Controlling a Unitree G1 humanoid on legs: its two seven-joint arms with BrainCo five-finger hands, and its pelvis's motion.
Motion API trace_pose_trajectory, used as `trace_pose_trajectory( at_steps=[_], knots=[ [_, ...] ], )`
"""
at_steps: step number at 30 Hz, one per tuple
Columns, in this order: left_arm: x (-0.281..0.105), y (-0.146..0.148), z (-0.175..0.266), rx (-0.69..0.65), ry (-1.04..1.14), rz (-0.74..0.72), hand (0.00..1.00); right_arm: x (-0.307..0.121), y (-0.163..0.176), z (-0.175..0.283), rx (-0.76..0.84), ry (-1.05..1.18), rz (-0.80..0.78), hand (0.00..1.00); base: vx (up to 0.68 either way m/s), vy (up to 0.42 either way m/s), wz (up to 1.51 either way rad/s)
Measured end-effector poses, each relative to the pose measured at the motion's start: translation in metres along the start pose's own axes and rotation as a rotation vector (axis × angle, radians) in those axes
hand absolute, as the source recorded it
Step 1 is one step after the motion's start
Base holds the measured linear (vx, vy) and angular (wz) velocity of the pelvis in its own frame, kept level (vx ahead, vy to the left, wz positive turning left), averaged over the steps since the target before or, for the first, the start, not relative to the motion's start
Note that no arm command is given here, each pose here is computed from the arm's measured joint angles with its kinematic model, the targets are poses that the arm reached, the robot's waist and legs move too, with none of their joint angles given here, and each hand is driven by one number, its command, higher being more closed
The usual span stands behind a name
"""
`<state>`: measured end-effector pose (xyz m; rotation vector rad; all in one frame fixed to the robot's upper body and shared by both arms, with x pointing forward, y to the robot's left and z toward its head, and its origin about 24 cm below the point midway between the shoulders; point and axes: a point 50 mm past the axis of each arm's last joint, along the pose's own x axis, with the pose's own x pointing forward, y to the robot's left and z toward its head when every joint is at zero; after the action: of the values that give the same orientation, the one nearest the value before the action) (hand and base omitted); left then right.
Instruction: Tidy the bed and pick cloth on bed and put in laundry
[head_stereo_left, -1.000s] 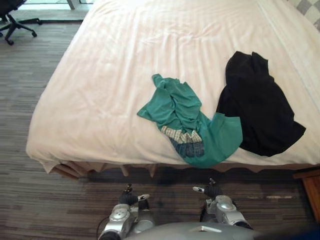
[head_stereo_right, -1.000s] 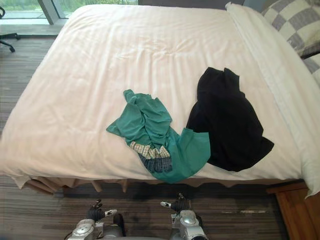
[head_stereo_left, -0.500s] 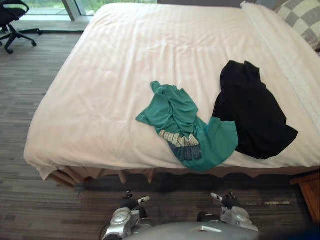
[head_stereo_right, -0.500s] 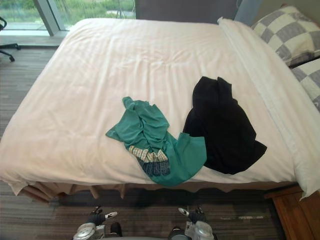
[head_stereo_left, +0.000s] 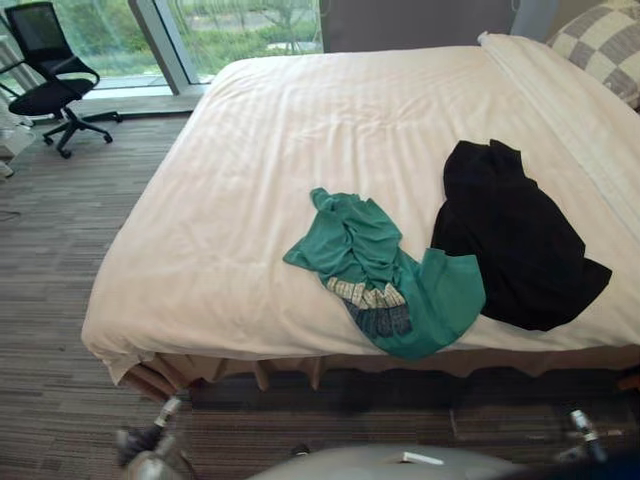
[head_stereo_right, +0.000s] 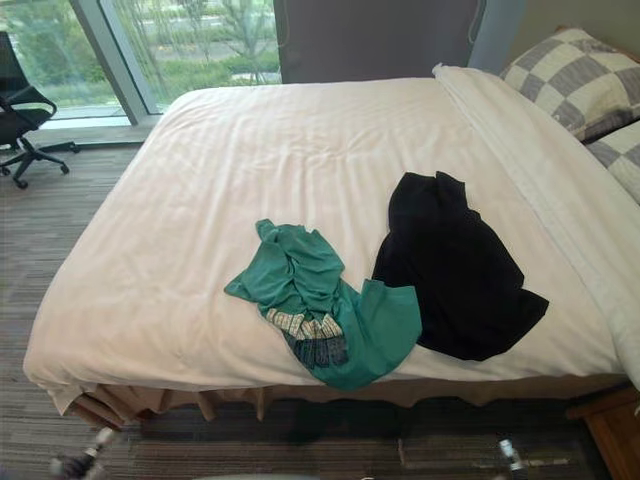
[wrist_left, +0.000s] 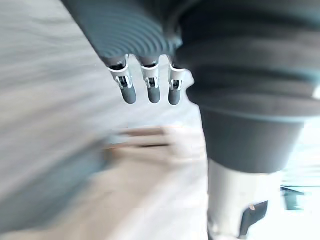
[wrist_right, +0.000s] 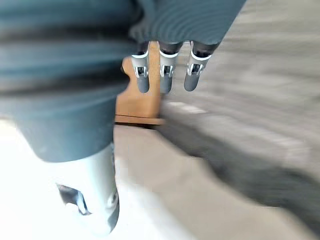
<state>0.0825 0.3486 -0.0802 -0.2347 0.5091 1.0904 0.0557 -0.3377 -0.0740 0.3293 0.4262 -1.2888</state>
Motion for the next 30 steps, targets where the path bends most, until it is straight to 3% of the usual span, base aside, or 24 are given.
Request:
trace_pose_trajectory(
  at_steps=[5,11,14,18,22,24,26,30],
  knots=[
    [-0.001,-0.023,0.087,-0.018,-0.374,-0.082,0.0,0.006,0.031,0.059,0.038,-0.238,0.065,0.0,0.15,0.0,0.07],
    [-0.022,-0.069,0.133,0.018,-0.609,-0.231,0.0,0.013,0.07,0.117,-0.077,-0.465,0.171,0.0,0.14,-0.002,0.05],
    [-0.035,-0.09,0.138,0.081,-0.678,-0.317,0.0,0.006,0.087,0.138,-0.183,-0.577,0.241,0.0,0.11,-0.02,-0.02],
    [-0.06,-0.126,0.132,0.188,-0.735,-0.513,0.0,-0.015,0.122,0.18,-0.441,-0.841,0.384,0.0,0.09,-0.037,-0.02],
    [-0.074,-0.137,0.139,0.247,-0.803,-0.614,0.0,-0.036,0.142,0.207,-0.626,-1.031,0.468,0.0,0.08,-0.042,-0.13],
    [-0.075,-0.138,0.163,0.355,-0.909,-0.643,0.0,-0.045,0.153,0.221,-0.69,-1.115,0.504,0.0,0.05,-0.013,-0.14],
    [-0.062,-0.142,0.226,0.501,-1.06,-0.618,0.0,-0.061,0.174,0.23,-0.765,-1.191,0.613,0.0,0.06,0.001,-0.34],
    [-0.072,-0.161,0.257,0.55,-1.177,-0.617,0.0,-0.083,0.195,0.228,-0.746,-1.27,0.725,0.0,0.09,-0.013,-0.36]
  ],
)
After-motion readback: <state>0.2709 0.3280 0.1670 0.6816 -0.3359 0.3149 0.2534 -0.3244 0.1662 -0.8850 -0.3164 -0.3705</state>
